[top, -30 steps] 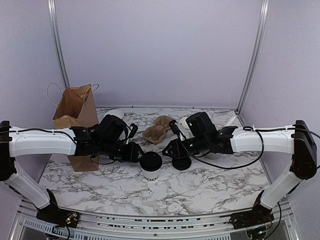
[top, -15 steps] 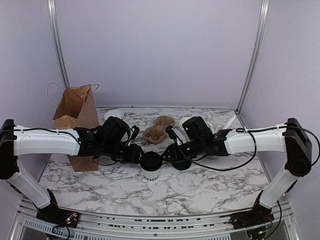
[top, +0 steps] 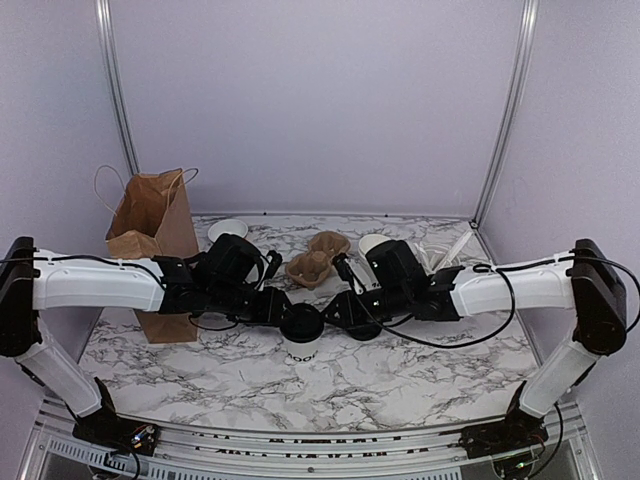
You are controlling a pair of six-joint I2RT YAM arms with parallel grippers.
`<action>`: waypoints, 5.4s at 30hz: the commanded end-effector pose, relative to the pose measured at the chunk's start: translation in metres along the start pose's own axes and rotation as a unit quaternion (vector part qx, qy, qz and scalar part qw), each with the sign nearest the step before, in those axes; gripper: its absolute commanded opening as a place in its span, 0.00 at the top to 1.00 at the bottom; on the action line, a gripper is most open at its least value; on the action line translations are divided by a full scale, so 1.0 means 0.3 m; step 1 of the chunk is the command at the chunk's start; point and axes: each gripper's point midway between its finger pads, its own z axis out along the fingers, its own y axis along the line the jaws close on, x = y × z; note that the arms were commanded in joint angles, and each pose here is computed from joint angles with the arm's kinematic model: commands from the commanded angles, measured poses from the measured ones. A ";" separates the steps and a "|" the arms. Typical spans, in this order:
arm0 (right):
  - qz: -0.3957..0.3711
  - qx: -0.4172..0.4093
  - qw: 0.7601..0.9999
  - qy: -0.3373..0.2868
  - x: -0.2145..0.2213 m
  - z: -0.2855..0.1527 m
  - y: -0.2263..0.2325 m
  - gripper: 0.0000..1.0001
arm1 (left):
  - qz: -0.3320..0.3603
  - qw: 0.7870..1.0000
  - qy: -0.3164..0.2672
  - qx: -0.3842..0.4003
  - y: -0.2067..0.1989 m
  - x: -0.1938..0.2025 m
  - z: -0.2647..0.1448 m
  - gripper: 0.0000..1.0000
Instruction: Pack the takeout coffee
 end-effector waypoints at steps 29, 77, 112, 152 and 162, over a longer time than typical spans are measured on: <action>0.017 0.061 0.997 -0.042 -0.012 -0.080 0.066 0.74 | 0.050 0.998 -0.026 -0.014 -0.033 -0.094 -0.063 0.55; -0.126 0.127 0.984 0.014 0.026 0.012 0.150 0.31 | 0.043 0.998 0.003 -0.034 0.060 0.013 -0.078 0.55; -0.139 0.162 0.977 0.018 0.077 0.089 0.105 0.27 | 0.033 0.998 0.020 -0.041 0.091 0.055 -0.034 0.55; -0.138 0.128 0.982 -0.026 -0.024 0.014 0.194 0.27 | 0.038 0.999 0.011 -0.031 0.062 0.024 -0.040 0.55; -0.040 -0.104 0.991 -0.069 -0.167 -0.094 0.312 0.72 | 0.039 0.999 0.011 -0.030 0.057 0.018 -0.038 0.55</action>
